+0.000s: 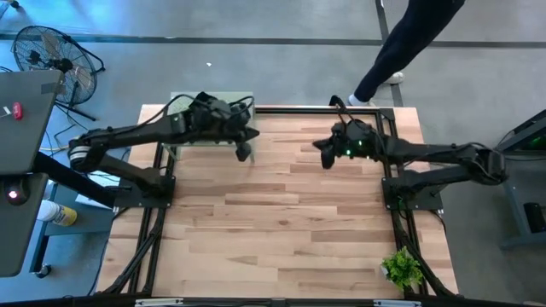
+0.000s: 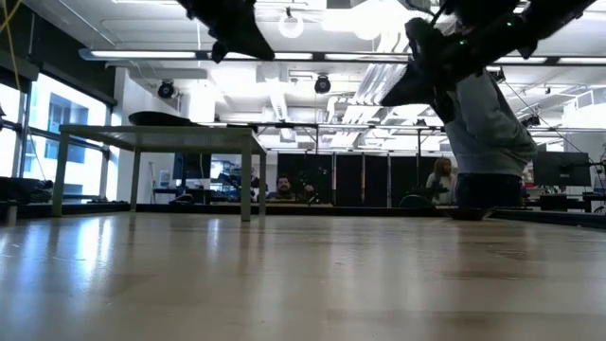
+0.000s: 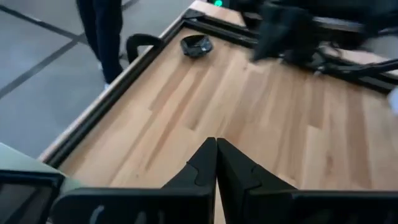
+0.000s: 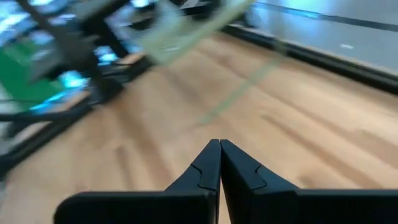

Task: Pick & Place Mini shaped plates
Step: Stack the black leaf-shaped plate on top of the stacked black leaf-shaped plate on the shelf

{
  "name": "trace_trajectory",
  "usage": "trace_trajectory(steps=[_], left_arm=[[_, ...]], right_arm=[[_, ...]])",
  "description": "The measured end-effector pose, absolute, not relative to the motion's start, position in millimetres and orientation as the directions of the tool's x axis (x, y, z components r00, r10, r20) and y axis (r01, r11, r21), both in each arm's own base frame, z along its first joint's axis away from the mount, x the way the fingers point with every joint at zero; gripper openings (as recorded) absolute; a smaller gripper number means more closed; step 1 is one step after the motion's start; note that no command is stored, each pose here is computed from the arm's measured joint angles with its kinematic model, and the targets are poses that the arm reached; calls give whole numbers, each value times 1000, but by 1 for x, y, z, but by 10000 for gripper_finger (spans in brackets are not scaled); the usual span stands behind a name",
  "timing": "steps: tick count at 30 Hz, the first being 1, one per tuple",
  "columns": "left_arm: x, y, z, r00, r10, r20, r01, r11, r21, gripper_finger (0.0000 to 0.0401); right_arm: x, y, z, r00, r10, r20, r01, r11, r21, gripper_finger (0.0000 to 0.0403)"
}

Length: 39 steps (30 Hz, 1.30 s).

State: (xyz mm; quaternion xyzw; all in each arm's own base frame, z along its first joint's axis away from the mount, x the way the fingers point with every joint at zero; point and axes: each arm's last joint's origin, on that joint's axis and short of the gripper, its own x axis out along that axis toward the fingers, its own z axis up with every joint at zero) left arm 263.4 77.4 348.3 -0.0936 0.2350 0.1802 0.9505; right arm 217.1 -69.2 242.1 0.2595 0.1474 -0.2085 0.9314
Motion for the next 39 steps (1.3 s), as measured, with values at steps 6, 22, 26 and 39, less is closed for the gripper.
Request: trace_trajectory(steps=[6, 22, 26, 39], left_arm=[[240, 71, 344, 853, 307, -422, -395, 908, -139, 1], [207, 62, 333, 864, 314, -394, -397, 905, -151, 1], [207, 62, 333, 861, 313, -401, -397, 906, -146, 1], [207, 61, 331, 854, 310, -418, -391, 913, -122, 1]], right_arm=[[193, -109, 238, 695, -465, -548, 714, 532, 455, 4], [114, -146, 172, 151, -593, -791, 889, -268, 371, 87], [107, -150, 170, 50, -614, -788, 881, -345, 325, 137], [111, -176, 130, -80, -553, -829, 826, -503, 255, 155]])
